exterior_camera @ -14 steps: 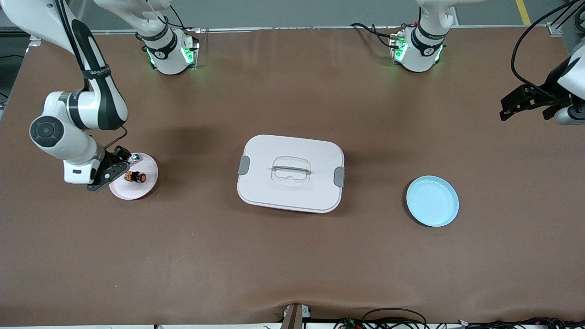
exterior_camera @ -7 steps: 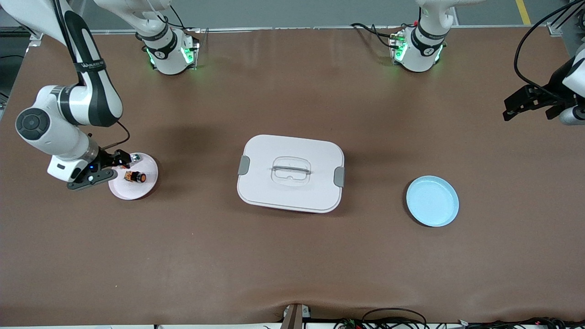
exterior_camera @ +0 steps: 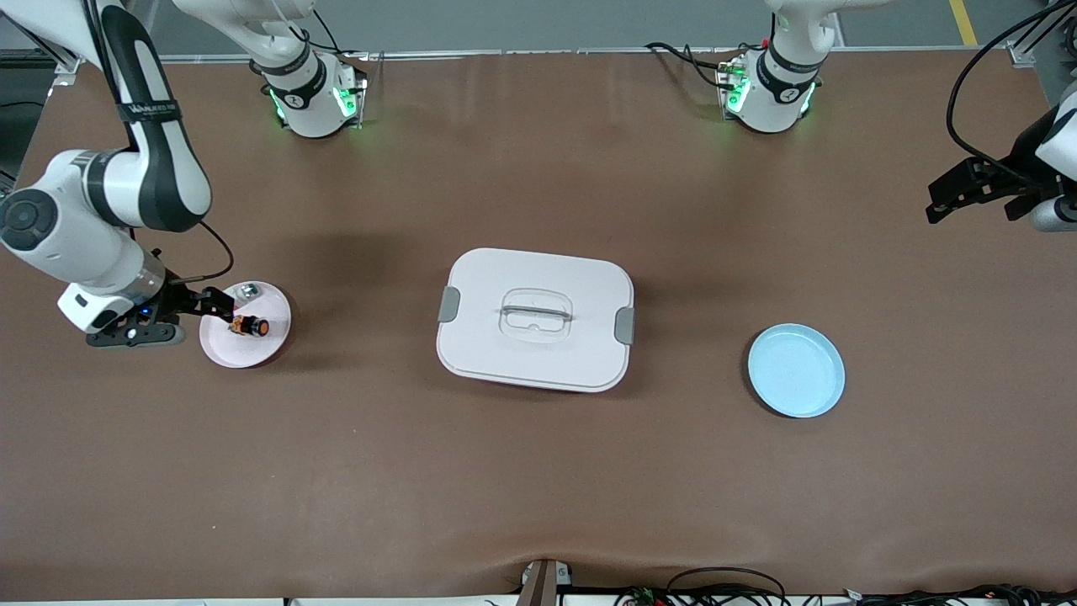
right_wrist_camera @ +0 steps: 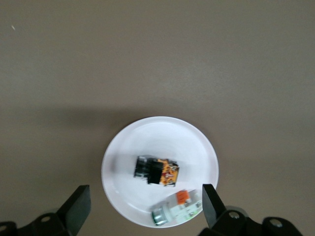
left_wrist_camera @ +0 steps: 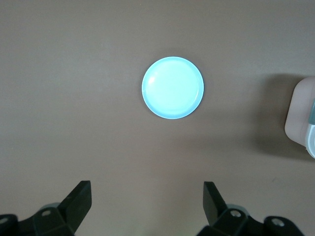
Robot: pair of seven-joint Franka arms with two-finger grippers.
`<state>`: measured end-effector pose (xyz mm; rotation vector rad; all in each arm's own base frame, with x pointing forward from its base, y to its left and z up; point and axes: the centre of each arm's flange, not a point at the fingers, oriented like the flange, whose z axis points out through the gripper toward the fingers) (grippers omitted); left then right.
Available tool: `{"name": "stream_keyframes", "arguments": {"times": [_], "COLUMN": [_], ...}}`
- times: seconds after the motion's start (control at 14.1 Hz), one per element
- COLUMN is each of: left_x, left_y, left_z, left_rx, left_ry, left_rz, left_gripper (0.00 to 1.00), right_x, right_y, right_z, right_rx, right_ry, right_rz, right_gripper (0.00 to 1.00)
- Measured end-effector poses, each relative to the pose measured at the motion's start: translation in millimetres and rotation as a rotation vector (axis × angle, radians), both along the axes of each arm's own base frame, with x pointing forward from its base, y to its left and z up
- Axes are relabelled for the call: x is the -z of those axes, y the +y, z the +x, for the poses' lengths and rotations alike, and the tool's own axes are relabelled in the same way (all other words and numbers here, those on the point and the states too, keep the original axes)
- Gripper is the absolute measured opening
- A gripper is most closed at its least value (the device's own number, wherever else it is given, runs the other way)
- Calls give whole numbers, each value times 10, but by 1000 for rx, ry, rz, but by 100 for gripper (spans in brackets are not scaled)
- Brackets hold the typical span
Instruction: Transfer orange switch to right arm and place
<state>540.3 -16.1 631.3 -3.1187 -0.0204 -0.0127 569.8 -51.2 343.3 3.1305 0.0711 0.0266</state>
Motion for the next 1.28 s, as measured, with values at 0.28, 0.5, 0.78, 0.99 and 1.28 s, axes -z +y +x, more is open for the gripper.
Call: {"name": "stream_keyframes", "arguments": {"times": [0.28,0.5,0.78,0.99,1.28], "left_x": [19,40,38,20,-30], "left_y": [-21,-38,-40,-37,-23], "left_z": [9,20,23,25,29], "left_rx": [4,8,9,8,5], "left_ry": [4,7,6,1,-10], "left_rz": [0,0,-1,-1,-1], "left_gripper": [100,100,100,100,100], "right_x": [-270,-619,-1371,-1912,-2582], "right_y": [35,30,89,180,230], "right_z": [143,290,335,207,-202], "right_rx": [30,26,9,-7,-16], "right_ry": [-29,-59,32,16,-42], "right_rz": [14,12,18,18,21], "right_gripper": [100,100,100,100,100]}}
